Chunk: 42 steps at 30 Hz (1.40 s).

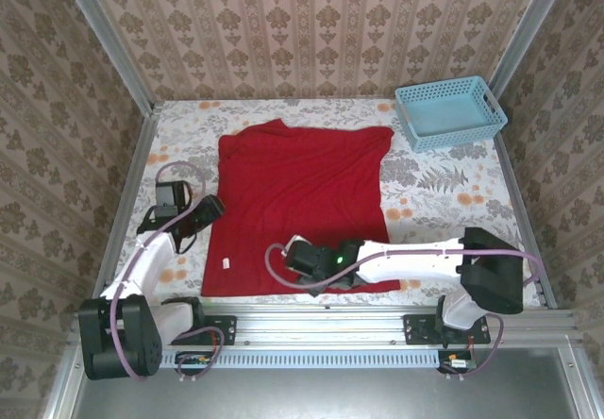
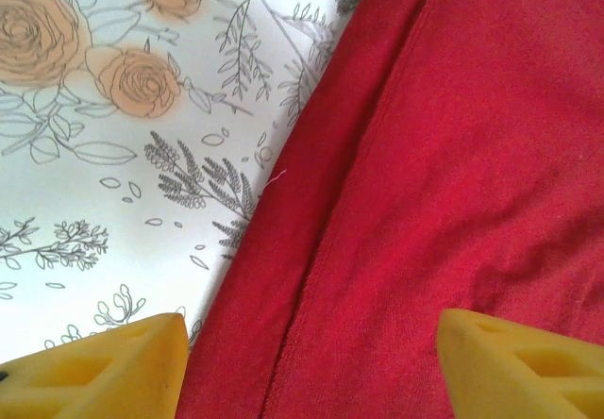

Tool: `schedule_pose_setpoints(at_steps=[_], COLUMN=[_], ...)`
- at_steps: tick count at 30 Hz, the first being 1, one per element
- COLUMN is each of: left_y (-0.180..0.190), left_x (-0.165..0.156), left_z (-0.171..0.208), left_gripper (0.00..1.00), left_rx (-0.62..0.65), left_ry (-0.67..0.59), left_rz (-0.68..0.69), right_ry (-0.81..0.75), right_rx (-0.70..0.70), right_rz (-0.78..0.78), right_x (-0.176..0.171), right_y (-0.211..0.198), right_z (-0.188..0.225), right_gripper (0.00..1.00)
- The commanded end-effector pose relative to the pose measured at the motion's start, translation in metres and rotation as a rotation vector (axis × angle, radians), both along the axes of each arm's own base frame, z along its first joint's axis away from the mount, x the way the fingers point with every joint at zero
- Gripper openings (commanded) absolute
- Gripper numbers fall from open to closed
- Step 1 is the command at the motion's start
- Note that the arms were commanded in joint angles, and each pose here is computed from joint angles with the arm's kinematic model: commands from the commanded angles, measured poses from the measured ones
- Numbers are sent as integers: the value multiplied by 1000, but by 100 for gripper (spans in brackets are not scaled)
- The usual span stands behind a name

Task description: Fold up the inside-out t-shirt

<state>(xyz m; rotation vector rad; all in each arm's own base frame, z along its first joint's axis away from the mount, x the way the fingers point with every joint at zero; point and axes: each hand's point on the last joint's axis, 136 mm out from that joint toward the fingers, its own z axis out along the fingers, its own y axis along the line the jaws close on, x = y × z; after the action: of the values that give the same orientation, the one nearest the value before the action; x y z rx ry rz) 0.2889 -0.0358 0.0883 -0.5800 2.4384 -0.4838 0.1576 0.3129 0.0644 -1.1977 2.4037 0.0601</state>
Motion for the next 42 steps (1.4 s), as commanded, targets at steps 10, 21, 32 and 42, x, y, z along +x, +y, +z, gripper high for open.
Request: schedule_pose_setpoints(at_steps=[10, 21, 32, 42], left_y=[5, 0, -4, -9], left_x=[-6, -5, -4, -4], left_z=[7, 4, 2, 0], left_gripper=[74, 75, 76, 76], left_rx=[-10, -26, -33, -22], left_ry=[-25, -16, -6, 2], left_rz=[5, -27, -48, -69], right_ry=[-60, -68, -63, -43], right_rx=[-152, -123, -86, -63], right_rz=[-34, -42, -50, -60], right_x=[7, 11, 12, 13], right_y=[-7, -3, -4, -6], right_z=[-38, -28, -18, -18], right_gripper=[61, 51, 39, 39])
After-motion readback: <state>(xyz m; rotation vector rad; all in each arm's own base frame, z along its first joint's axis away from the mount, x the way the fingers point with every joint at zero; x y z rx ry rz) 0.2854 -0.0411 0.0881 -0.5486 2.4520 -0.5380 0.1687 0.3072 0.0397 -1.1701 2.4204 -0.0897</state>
